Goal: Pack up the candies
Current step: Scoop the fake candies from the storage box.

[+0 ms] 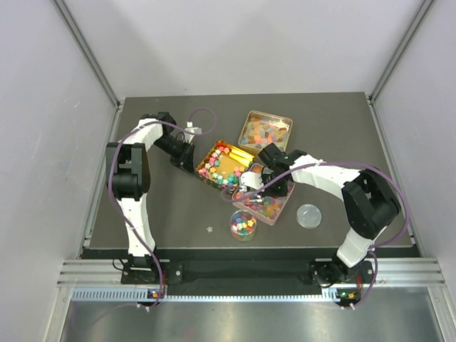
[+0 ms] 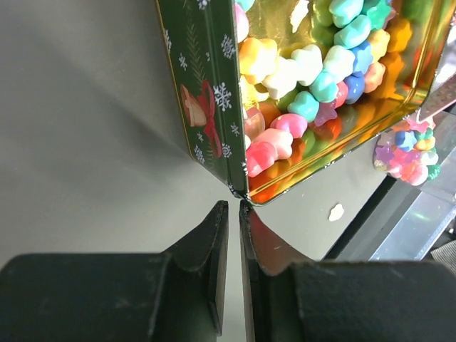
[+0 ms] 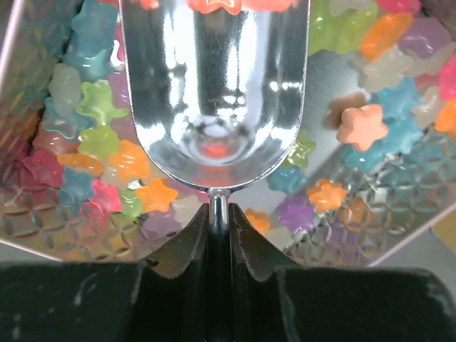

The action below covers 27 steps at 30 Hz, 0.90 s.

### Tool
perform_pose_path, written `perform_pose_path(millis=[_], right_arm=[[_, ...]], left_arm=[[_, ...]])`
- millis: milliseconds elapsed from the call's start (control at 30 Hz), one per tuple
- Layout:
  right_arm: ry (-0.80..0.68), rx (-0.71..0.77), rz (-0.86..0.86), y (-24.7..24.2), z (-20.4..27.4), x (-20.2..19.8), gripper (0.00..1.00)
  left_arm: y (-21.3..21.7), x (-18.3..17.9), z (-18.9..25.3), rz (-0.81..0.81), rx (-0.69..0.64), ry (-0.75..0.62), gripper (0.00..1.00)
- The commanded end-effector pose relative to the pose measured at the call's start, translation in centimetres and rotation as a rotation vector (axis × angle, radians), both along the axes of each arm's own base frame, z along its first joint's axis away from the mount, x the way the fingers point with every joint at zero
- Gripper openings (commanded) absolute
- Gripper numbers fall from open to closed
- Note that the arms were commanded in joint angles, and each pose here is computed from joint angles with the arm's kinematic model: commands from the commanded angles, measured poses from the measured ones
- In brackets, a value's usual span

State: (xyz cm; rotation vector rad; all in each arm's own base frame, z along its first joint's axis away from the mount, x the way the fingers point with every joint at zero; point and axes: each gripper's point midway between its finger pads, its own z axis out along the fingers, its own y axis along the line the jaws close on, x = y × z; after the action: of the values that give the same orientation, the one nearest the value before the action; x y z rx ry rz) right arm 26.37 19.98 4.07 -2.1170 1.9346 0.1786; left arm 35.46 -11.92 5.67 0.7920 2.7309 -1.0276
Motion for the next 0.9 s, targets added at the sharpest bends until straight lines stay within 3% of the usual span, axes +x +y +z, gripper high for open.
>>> perform_pose_path(millis=[0,667,867], right_arm=[[-0.025,0.153,0.048,2.9,0.7,0.2,0.0],[-0.016,0.481,-0.041,4.8,3.9,1.2,0.0],[-0.058,0.515,-0.026,4.3,6.3,1.2,0.0]], left_arm=[[0.3,0.1,0.5,0.023,0.027,0.003,0.17],[2.7,-0.1,-0.5,-0.022,0.167,-0.002,0.17],[3.5,0.0,-0.4,-0.044,0.212,-0.018,0.16]])
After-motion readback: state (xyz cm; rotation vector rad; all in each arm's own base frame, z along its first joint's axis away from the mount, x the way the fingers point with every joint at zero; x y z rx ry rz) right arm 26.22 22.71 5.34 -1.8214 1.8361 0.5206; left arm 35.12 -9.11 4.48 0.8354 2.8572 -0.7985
